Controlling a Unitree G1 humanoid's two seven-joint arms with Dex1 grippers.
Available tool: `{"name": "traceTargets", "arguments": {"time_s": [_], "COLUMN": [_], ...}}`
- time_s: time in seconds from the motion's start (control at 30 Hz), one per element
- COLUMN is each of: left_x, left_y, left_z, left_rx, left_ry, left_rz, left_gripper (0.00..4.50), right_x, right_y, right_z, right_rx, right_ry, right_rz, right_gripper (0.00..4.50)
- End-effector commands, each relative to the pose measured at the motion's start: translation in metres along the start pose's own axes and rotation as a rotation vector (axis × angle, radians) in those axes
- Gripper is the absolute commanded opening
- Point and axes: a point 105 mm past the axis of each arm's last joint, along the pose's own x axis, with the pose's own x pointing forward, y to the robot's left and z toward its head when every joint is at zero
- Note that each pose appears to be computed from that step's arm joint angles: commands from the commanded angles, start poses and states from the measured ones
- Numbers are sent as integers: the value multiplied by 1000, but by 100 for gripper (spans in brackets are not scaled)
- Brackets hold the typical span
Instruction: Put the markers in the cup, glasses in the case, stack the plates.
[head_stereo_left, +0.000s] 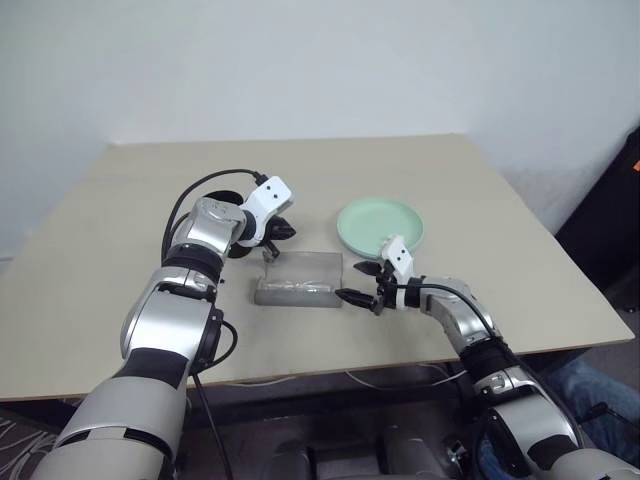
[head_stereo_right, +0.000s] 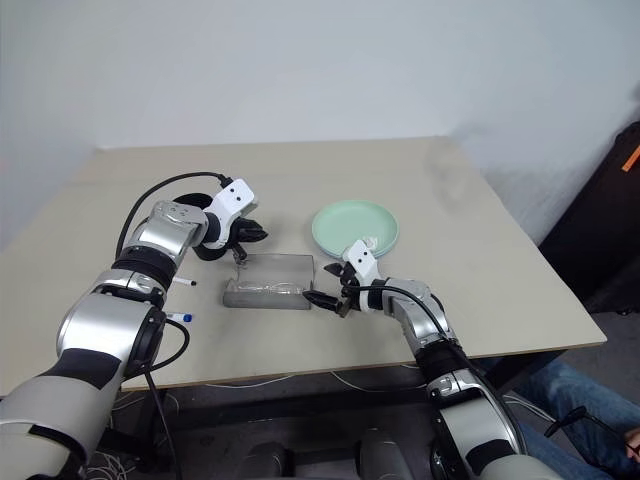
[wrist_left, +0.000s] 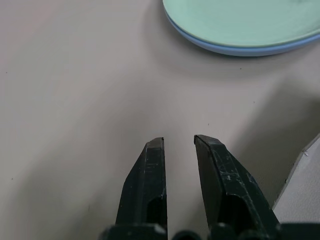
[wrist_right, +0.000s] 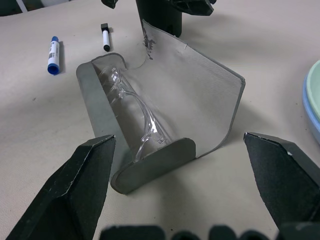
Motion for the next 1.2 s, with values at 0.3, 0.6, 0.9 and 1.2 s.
{"name": "traceTargets", "arguments": {"time_s": [0.3,0.6,0.9,1.2], "left_x": [-7,-7,-22,-24], "left_y": [9,9,-37,-35], "left_z": [26,26,-10,-10], "left_rx": [44,44,225,243], "left_ry": [-57,-57,78,78], "left_rz": [27,27,-430,-428], "left_gripper": [89,89,89,89], "right_x": [1,1,0,1], "right_y": [-2,-2,-5,-4], "right_z": [20,20,21,22], "right_rx": [-53,-53,-56,-57], "right_ry": [-46,-46,-54,-57], "right_rz": [6,6,-16,-14], "right_gripper": [445,445,445,445]}}
